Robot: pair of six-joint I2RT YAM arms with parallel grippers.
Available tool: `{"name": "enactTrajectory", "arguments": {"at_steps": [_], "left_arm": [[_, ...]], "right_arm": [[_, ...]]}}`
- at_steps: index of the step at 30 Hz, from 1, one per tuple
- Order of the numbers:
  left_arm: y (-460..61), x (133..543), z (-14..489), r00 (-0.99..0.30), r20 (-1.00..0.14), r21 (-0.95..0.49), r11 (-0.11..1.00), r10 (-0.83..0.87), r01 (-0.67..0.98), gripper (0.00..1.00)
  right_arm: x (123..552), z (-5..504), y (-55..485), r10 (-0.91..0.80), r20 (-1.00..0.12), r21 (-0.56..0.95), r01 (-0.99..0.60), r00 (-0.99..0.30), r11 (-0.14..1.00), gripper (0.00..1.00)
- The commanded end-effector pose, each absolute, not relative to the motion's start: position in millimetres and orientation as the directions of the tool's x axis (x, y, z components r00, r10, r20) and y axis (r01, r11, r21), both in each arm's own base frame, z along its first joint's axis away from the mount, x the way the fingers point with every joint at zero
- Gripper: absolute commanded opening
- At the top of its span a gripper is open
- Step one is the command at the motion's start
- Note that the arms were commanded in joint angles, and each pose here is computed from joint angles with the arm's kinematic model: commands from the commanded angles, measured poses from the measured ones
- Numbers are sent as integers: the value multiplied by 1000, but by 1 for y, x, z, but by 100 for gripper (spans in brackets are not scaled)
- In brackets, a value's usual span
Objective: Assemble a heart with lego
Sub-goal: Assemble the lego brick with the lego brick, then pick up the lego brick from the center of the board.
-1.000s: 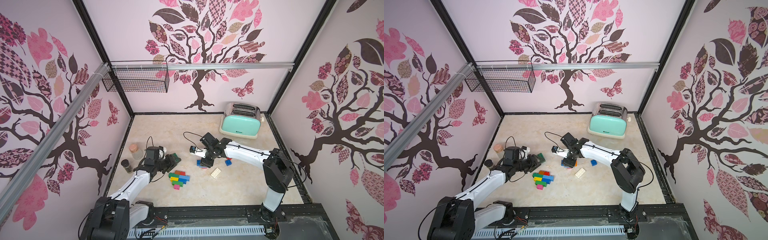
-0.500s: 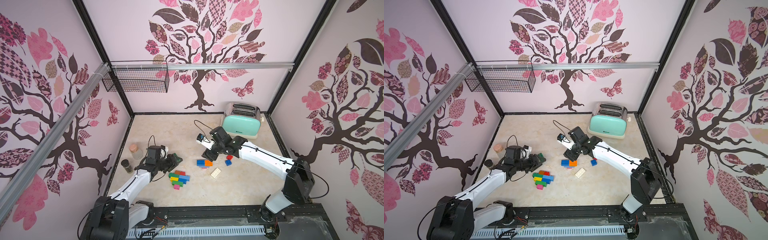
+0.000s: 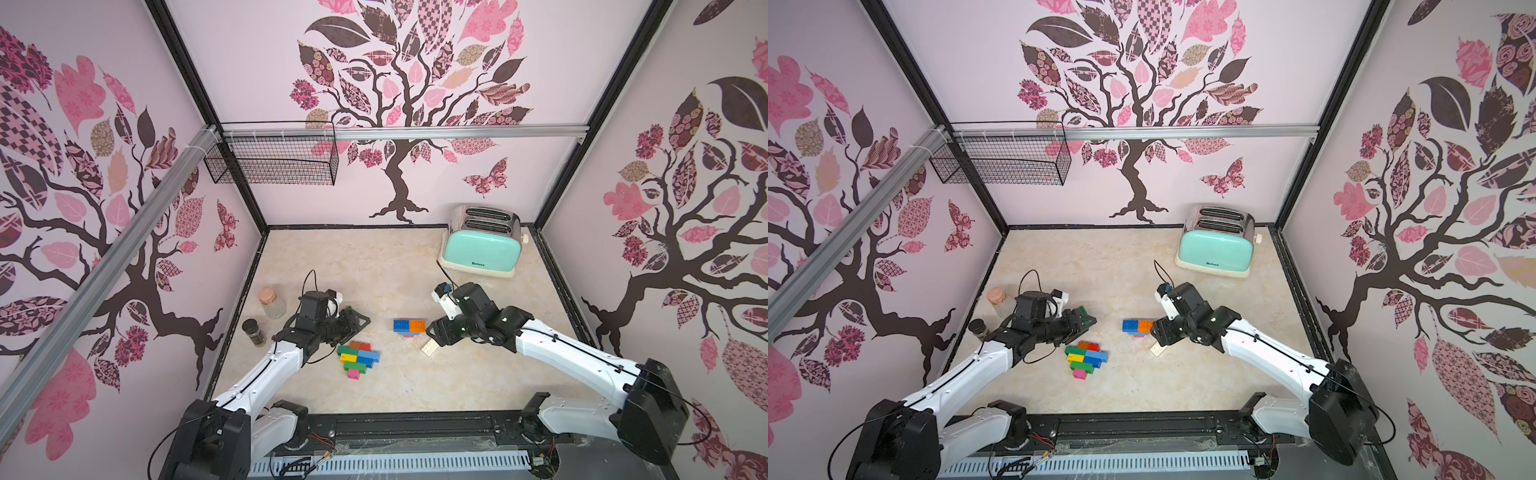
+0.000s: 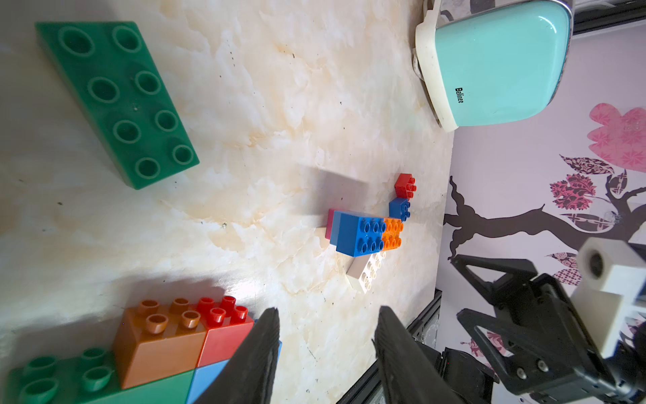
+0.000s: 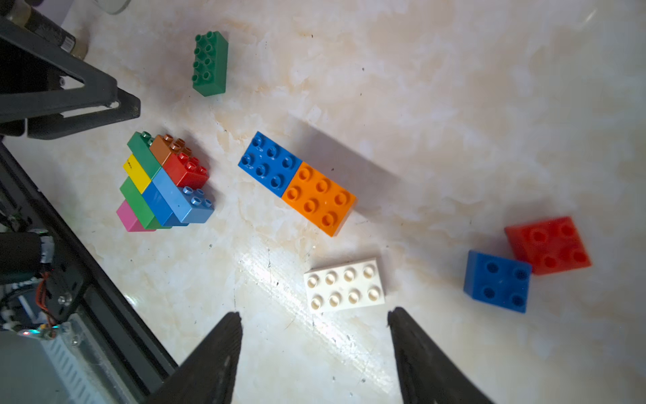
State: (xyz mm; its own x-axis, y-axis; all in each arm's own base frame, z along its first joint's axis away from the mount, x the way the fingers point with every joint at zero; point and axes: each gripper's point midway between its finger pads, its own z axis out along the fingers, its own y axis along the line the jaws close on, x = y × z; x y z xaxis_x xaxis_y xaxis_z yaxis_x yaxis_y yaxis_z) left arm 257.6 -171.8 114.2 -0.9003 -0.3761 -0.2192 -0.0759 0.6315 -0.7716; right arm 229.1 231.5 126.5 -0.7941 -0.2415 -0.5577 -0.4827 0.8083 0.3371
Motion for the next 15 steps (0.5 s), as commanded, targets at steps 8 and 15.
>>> {"name": "enactTrajectory", "arguments": {"at_steps": [8,15], "left_arm": [[-173,252,110,-905,-223,-760,646,-363,-72,48],[-175,254,109,-907,-219,-762,644,-359,-71,48]], "right_arm": [[196,89,231,-41,-417,531,-280,-908,800,71],[207,65,226,-10,-403,483,-222,-915,847,73]]}}
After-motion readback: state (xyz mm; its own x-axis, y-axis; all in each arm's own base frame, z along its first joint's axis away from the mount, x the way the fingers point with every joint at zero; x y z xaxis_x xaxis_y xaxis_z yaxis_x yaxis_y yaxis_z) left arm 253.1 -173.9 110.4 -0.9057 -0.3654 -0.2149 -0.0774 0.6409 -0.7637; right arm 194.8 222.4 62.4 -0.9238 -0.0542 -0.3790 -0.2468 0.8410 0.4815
